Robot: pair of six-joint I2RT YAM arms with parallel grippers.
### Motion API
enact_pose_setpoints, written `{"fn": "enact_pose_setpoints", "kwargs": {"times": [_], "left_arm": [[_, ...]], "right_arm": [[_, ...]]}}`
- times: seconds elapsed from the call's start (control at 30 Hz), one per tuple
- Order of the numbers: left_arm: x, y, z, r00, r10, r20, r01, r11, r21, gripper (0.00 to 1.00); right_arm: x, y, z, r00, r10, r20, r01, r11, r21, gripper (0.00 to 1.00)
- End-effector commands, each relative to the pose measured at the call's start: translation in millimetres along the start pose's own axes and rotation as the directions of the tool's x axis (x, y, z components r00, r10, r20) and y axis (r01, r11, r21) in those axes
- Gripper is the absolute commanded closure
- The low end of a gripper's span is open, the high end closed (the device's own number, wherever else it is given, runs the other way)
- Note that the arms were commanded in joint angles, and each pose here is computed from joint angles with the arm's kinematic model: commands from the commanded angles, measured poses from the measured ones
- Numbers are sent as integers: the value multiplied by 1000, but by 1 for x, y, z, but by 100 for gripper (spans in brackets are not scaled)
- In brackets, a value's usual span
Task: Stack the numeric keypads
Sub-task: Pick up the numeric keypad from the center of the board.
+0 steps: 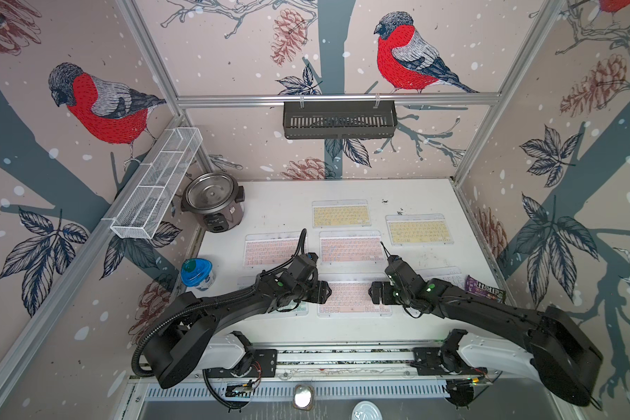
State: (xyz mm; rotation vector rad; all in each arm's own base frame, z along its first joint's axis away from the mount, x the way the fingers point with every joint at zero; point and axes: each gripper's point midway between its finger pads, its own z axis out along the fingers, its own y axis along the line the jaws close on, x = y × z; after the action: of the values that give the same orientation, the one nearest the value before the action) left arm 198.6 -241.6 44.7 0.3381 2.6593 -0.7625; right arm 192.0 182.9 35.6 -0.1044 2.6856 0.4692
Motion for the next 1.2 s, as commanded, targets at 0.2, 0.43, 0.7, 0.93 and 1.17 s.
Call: {"fn": "enact_pose_setpoints", "kwargs": {"times": [0.2,0.43,0.7,0.93,1.17], "left_arm": [[9,-1,5,1000,-1,-30,1,1000,-1,30],[17,1,10,998,4,-62,-5,1000,-14,29],[23,-3,15,996,24,-89,-26,999,-27,31],[26,-2,12,996,15,-92,-19,999,-35,31],[28,0,9,996,12,-87,-15,999,-41,31]], "right_arm": [[5,7,6,1000,31,-5,-31,999,-20,1],[6,12,6,999,37,-3,-37,999,-35,1],[8,15,4,999,41,-7,-42,998,-44,1],[9,17,4,999,46,-8,-46,997,-56,1],[10,15,4,999,49,-7,-49,998,-44,1]]}}
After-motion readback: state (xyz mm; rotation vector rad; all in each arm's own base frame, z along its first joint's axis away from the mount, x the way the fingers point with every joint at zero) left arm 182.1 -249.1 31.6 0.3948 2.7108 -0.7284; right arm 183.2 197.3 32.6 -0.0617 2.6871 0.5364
